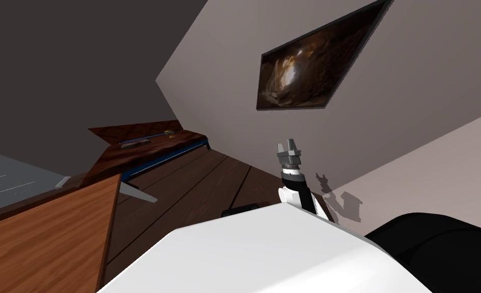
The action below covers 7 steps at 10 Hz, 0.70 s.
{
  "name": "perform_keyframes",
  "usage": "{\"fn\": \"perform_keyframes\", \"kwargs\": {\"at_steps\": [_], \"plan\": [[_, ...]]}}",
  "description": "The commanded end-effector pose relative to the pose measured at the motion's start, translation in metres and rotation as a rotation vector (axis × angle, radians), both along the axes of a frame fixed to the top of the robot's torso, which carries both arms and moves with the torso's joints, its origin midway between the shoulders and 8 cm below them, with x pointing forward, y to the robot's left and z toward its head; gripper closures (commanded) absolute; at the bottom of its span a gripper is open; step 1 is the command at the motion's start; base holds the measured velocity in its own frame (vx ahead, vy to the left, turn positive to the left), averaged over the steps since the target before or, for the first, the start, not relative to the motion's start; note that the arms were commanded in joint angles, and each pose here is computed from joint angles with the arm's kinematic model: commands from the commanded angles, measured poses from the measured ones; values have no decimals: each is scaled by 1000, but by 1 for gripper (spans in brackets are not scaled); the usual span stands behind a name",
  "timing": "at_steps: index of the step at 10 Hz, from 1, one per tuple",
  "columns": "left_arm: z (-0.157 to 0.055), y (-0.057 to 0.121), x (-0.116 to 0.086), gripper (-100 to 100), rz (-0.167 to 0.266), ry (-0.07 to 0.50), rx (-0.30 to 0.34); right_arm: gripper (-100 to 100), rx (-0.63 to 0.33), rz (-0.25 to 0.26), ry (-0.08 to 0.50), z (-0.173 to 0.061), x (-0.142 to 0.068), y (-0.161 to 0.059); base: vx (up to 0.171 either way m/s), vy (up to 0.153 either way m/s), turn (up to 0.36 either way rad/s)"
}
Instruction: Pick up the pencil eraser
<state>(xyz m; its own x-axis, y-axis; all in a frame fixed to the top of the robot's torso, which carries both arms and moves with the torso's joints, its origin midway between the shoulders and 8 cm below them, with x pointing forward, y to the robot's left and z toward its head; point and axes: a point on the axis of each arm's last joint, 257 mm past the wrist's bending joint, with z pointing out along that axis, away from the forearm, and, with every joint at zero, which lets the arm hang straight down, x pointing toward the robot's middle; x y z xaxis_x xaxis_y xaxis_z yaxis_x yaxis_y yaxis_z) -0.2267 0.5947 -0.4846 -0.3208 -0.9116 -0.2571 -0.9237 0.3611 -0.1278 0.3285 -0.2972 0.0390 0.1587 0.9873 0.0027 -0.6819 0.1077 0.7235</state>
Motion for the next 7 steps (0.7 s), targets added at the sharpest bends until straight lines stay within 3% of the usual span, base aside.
{"fn": "perform_keyframes", "kwargs": {"at_steps": [1, 2, 3, 7], "plan": [[-3, -1, -1, -100, 39, 1, -3, 0, 0, 0, 0, 0, 0, 0, -69, -7, -275], [-6, -1, -2, -100, 69, 4, -3, 0, 0, 0, 0, 0, 0, 0, -176, -37, -442], [-6, -1, -2, -100, 77, 2, -5, 0, 0, 0, 0, 0, 0, 0, -157, -47, -125], [-14, -3, -4, -100, 192, 4, -9, 0, 0, 0, 0, 0, 0, 0, -147, -37, -258]]}}
